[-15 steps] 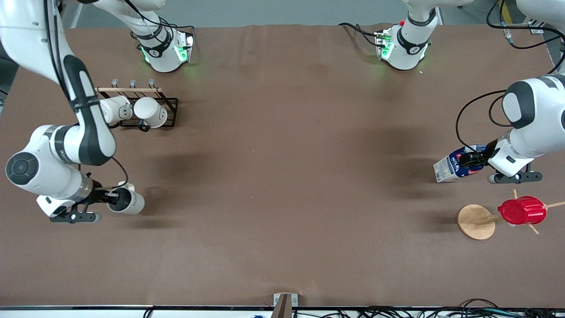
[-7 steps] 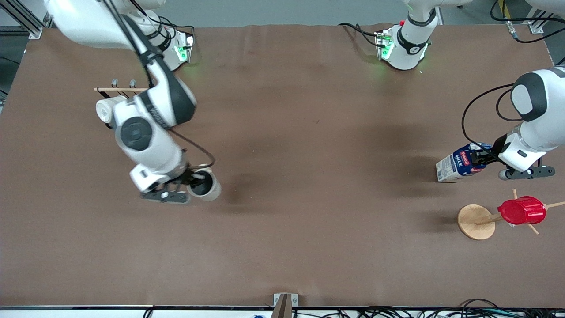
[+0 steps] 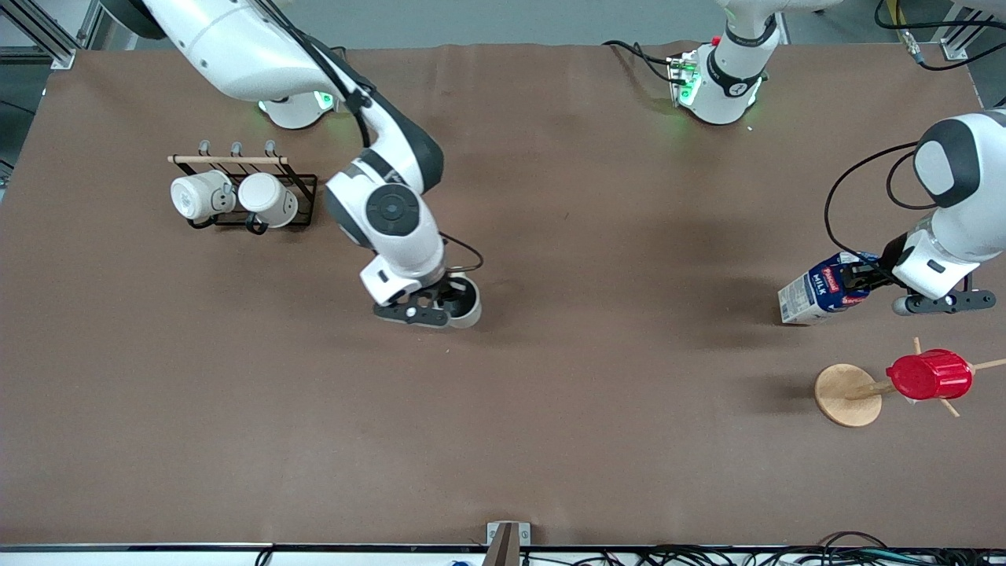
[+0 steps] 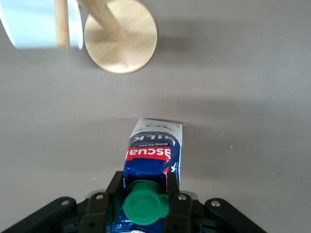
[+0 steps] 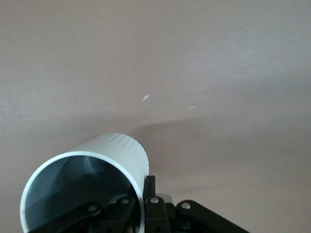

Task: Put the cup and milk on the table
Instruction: 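Carry the mug to table center with the right gripper while the left lifts milk, then release the mug and raise the right gripper while the left carries milk over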

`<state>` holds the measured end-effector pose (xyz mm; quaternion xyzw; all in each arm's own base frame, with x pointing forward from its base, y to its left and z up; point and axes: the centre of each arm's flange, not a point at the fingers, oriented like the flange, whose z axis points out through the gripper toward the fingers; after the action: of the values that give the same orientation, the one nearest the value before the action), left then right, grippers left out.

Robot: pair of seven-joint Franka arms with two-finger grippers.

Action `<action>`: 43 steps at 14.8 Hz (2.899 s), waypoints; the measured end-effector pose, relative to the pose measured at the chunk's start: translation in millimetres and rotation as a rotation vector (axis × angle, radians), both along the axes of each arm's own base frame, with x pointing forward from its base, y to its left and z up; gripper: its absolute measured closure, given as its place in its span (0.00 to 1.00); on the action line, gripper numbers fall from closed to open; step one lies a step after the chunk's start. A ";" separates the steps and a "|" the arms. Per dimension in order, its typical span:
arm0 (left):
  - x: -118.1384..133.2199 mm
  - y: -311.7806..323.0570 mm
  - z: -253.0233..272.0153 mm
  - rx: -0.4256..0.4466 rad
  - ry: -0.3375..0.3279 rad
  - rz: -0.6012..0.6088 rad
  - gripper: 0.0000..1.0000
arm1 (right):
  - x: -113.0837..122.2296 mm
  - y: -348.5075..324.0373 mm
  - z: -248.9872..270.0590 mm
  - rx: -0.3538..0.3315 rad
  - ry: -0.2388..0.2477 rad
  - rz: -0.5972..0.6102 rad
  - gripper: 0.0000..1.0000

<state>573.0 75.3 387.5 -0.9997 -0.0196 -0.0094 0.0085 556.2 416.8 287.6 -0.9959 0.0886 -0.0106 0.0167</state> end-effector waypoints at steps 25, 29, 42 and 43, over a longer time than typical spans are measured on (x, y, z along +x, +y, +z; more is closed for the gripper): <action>-23.5 -346.9 27.4 -0.109 -0.033 -0.157 0.60 | 23.2 -121.9 219.6 -0.207 -0.164 -0.313 0.00; -32.1 -413.3 11.4 -0.073 -0.025 -0.124 0.60 | 37.3 -229.3 267.3 -0.184 -0.080 -0.209 0.00; -45.8 -503.5 -19.3 -0.030 0.056 -0.103 0.60 | -5.4 -424.2 373.6 -0.045 -0.029 -0.022 0.00; -44.1 -506.2 -21.2 -0.031 0.053 -0.096 0.60 | -5.7 -427.9 376.5 -0.045 -0.035 -0.008 0.00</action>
<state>528.8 -430.9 366.2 -0.9994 0.0285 0.0169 -0.0071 550.6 -11.1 664.1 -0.9953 0.0921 -0.0301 -0.0042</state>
